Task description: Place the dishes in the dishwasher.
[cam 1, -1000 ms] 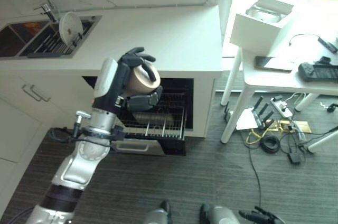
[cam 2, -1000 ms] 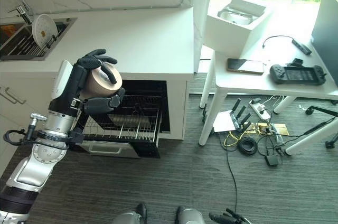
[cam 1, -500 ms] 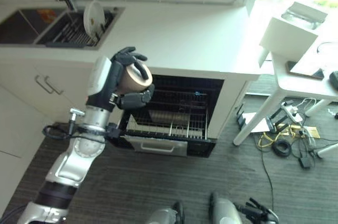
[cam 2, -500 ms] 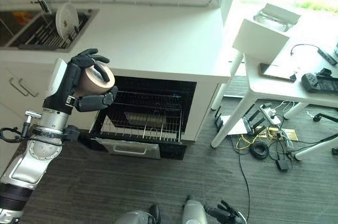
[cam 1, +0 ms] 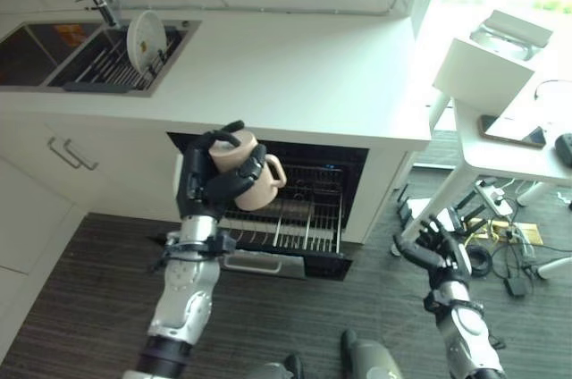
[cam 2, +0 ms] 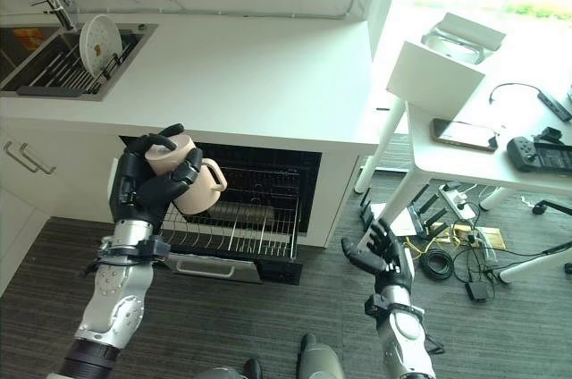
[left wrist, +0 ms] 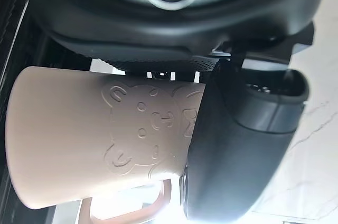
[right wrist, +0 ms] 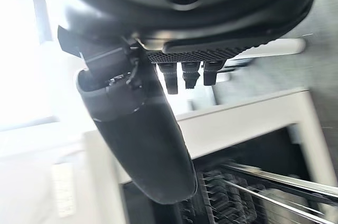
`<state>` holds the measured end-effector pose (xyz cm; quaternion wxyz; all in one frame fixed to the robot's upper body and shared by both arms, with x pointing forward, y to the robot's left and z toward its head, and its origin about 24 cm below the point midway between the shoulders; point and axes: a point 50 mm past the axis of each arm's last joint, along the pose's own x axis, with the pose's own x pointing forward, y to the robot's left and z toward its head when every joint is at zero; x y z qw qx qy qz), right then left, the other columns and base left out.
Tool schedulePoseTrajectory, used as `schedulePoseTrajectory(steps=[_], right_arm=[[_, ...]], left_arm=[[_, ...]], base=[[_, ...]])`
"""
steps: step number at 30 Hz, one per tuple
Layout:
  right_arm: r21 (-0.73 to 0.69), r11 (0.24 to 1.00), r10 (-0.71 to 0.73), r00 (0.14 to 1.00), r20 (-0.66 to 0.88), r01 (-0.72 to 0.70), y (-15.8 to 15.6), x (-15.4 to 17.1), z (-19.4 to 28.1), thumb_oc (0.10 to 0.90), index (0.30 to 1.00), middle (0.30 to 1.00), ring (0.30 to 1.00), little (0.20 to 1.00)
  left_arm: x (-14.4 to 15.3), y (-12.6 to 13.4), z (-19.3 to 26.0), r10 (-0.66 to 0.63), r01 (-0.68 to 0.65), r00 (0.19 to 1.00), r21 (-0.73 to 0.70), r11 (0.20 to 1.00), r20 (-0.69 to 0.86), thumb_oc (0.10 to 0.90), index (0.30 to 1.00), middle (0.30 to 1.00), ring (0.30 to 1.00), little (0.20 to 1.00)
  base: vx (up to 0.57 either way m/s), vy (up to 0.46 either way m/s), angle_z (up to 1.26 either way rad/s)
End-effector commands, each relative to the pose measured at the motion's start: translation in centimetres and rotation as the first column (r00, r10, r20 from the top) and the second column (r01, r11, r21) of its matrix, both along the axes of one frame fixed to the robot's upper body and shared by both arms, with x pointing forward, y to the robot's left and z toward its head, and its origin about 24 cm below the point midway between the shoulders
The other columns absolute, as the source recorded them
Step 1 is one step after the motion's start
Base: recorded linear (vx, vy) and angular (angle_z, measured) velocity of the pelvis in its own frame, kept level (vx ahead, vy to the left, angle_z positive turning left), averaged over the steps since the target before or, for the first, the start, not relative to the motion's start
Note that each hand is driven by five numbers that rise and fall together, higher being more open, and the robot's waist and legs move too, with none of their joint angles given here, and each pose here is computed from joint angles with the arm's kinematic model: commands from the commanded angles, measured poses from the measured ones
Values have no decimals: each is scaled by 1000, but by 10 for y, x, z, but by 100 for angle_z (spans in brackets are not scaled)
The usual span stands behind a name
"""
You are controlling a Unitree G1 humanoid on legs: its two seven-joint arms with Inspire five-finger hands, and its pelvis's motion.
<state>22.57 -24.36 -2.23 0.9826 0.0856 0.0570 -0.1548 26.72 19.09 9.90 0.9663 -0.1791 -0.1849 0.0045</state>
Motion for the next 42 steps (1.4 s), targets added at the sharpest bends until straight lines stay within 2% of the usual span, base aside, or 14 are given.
schedulePoseTrajectory(steps=[1,4,6,8,12,15,19,20,21,23,26,30,36,42], right_arm=[[-160,985,-38,984,177,66,-14,-3,31,800,900,900,900,900],[-230,970,4,941,338,78,-8,-1,65,800,900,900,900,900],[-247,966,29,923,384,72,-5,-2,75,800,900,900,900,900],[-260,966,131,884,449,-11,2,-4,92,800,900,900,900,900],[-295,939,306,824,478,-177,20,-8,104,800,900,900,900,900],[-350,883,458,734,502,-312,37,-10,116,800,900,900,900,900],[-369,826,563,642,520,-426,51,-11,128,800,900,900,900,900],[-369,826,563,642,520,-426,51,-11,128,800,900,900,900,900],[-385,782,623,584,520,-491,60,-12,133,800,900,900,900,900],[-401,743,667,540,514,-536,68,-11,136,800,900,900,900,900],[-412,695,712,481,512,-589,78,-9,140,800,900,900,900,900],[-396,677,718,439,541,-620,89,-5,145,800,900,900,900,900],[-358,676,702,415,579,-644,101,-1,150,800,900,900,900,900],[-315,713,646,413,641,-627,111,7,159,800,900,900,900,900]], left_arm=[[-3,10,48,-28,69,948,-117,991,317,400,300,300,300,300],[-2,5,38,-79,176,950,-306,936,304,400,300,300,300,300],[-2,4,35,-89,203,948,-364,909,306,400,300,300,300,300],[-6,4,36,-64,206,944,-428,880,323,400,300,300,300,300],[-8,7,37,-16,175,949,-482,859,316,400,300,300,300,300],[-7,9,35,11,146,956,-506,850,294,400,300,300,300,300],[-6,7,34,23,117,962,-490,864,271,400,300,300,300,300],[-6,7,34,23,117,962,-490,864,271,400,300,300,300,300],[-4,6,30,9,127,966,-506,853,257,400,300,300,300,300],[-4,3,27,-11,142,968,-517,844,249,400,300,300,300,300],[-3,-3,25,-49,175,968,-524,834,245,400,300,300,300,300],[-2,-10,23,-90,208,966,-517,830,244,400,300,300,300,300],[-2,-18,23,-127,239,962,-516,823,242,400,300,300,300,300],[-3,-29,20,-174,278,955,-515,811,242,400,300,300,300,300]], base=[[-22,46,-20],[-53,59,-15],[-45,44,-18],[-57,48,-24],[-29,24,-18],[-17,13,-22],[-3,9,-8],[3,18,-6],[4,17,-5],[7,15,-8],[4,6,-11],[0,0,0],[-5,-7,8],[0,-6,9]])
